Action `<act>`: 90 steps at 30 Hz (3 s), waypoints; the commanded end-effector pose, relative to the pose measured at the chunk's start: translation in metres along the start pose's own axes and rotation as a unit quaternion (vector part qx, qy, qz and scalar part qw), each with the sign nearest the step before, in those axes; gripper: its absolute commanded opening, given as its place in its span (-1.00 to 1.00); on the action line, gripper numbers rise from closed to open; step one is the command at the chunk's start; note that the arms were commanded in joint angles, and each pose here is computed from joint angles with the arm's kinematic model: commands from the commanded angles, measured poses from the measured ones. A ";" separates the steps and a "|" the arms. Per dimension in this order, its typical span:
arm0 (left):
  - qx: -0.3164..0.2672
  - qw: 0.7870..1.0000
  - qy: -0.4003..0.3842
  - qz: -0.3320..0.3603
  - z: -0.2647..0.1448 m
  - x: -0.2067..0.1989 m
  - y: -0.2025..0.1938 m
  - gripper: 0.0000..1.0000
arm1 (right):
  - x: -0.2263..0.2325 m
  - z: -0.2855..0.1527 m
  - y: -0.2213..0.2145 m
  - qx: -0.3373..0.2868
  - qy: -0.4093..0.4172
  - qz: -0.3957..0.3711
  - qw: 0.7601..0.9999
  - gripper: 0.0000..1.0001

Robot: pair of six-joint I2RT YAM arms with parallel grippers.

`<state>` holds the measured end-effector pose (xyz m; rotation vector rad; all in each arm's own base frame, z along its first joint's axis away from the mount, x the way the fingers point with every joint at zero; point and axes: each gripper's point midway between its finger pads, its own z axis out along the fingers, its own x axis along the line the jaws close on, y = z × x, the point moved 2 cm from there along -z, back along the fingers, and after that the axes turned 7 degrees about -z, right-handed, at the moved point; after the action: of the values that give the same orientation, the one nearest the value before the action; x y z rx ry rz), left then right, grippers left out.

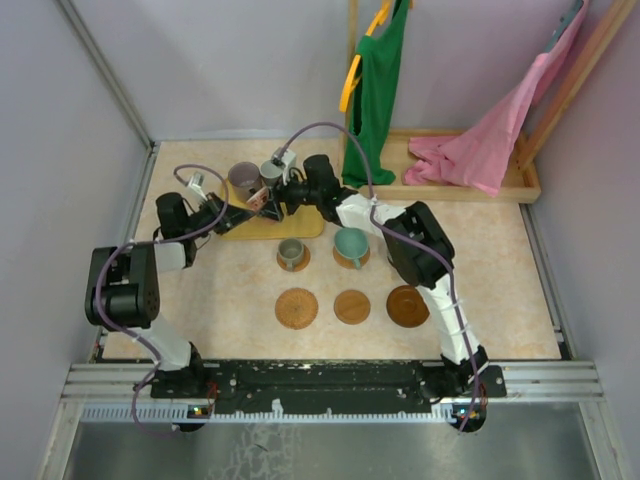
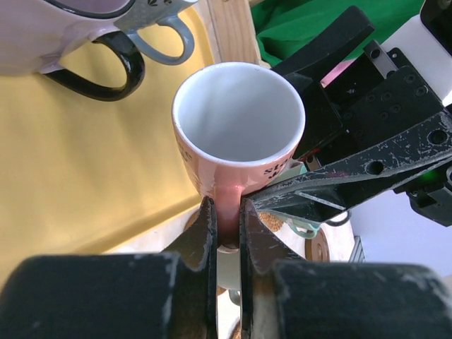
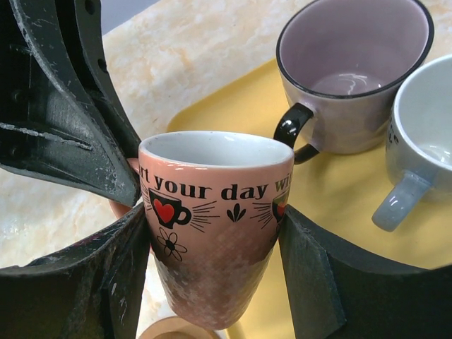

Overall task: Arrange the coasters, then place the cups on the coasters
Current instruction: Adjust the cup on the tray.

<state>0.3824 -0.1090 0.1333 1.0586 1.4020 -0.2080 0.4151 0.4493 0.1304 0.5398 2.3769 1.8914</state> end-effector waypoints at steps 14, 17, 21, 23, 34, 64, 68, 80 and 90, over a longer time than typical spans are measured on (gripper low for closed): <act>-0.005 0.999 0.029 0.034 0.020 0.019 0.005 -1.00 | -0.007 0.014 0.003 -0.032 0.034 -0.040 0.998 0.00; -0.003 0.999 0.029 0.032 0.022 0.022 0.003 -1.00 | -0.010 0.013 0.000 -0.031 0.032 -0.037 0.998 0.08; -0.002 0.999 0.033 0.027 0.024 0.027 0.001 -1.00 | -0.011 0.012 -0.002 -0.029 0.031 -0.034 0.999 0.11; -0.002 0.999 0.033 0.025 0.024 0.028 0.001 -1.00 | -0.012 0.011 -0.002 -0.028 0.030 -0.032 0.999 0.20; -0.004 0.999 0.034 0.020 0.025 0.031 -0.001 -1.00 | -0.014 0.003 -0.001 -0.033 0.033 -0.024 0.999 0.49; -0.018 0.994 0.063 0.083 0.031 0.013 0.006 -1.00 | 0.008 -0.062 0.083 -0.063 0.005 -0.043 0.997 0.56; -0.021 0.993 0.068 0.096 0.034 0.009 0.010 -1.00 | 0.020 -0.076 0.098 -0.069 0.007 -0.043 0.997 0.56; -0.030 0.981 0.106 0.161 0.037 0.000 0.017 -1.00 | 0.059 -0.119 0.137 -0.090 0.013 -0.028 0.995 0.56; -0.028 0.969 0.134 0.205 0.041 -0.002 0.008 -1.00 | 0.077 -0.125 0.133 -0.073 0.029 -0.019 0.997 0.56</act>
<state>0.4068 -0.1289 0.1039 1.3250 1.4752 0.1721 0.3552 0.3825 0.2799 0.4999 2.2591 2.0357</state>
